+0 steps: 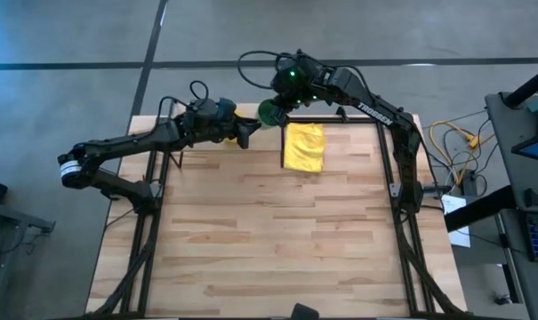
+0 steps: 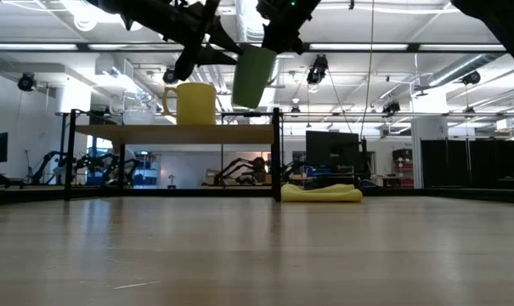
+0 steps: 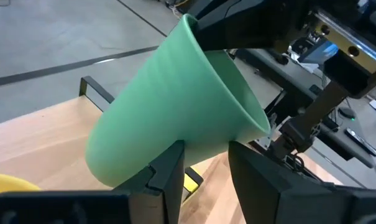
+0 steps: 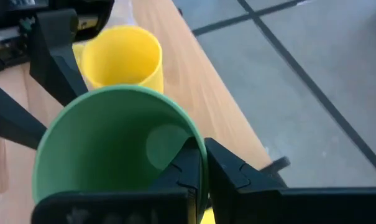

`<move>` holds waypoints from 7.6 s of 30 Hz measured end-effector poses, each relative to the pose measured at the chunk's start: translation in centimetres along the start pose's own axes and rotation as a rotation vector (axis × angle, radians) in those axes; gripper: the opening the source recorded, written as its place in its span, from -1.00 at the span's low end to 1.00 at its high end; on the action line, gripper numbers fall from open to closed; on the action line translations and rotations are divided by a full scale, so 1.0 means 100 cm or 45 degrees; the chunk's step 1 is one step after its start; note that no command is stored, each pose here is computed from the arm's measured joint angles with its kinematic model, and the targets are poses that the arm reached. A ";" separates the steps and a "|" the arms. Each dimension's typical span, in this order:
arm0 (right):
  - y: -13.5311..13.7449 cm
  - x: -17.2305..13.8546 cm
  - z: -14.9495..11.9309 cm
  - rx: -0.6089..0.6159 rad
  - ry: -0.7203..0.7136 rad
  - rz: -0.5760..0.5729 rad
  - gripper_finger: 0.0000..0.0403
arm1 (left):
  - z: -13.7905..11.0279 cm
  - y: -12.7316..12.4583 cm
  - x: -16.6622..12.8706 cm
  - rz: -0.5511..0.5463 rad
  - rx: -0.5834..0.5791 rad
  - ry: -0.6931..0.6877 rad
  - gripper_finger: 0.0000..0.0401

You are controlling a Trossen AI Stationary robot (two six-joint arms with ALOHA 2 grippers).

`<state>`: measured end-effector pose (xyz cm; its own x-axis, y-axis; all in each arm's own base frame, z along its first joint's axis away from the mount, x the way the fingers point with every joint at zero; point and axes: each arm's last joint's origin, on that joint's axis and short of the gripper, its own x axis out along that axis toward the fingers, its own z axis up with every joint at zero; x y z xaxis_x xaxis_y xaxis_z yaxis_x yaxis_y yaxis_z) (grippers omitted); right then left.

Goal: Stack small to large cups/mugs on shelf
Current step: Put the green cup on the shelf, then return to Home Position

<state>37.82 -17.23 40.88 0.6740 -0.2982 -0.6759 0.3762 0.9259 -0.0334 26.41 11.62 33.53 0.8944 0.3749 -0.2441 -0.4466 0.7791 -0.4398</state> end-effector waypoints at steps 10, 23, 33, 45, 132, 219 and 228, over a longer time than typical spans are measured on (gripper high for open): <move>-0.005 0.002 -0.007 0.018 0.079 0.000 -0.96 | 0.008 -0.005 -0.014 -0.033 0.013 -0.046 -0.44; -0.006 0.027 -0.014 0.022 0.147 0.037 -0.96 | 0.035 -0.019 -0.073 -0.127 0.043 -0.267 -0.44; -0.008 0.044 -0.016 0.029 0.168 0.039 -0.96 | 0.043 -0.023 -0.100 -0.159 0.086 -0.359 -0.44; -0.008 0.045 -0.015 0.025 0.154 0.031 -0.73 | 0.041 -0.022 -0.093 -0.147 0.086 -0.336 -0.44; 0.026 -0.289 -0.156 0.156 -0.500 0.293 -0.96 | -0.010 0.001 -0.296 -0.099 0.300 -0.530 -0.90; 0.039 -0.088 -0.381 0.537 -0.987 0.685 -0.96 | -0.172 0.077 -0.150 -0.485 0.070 -0.455 -0.90; 0.039 -0.082 -0.387 0.582 -0.847 0.660 -0.96 | -0.179 0.081 -0.147 -0.418 0.052 -0.311 -0.90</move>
<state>9.17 -2.21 17.75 0.9964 -0.0775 0.0356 0.0463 0.8417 0.5379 9.16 3.42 18.07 0.9710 0.2078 0.1180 -0.1399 0.8946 -0.4245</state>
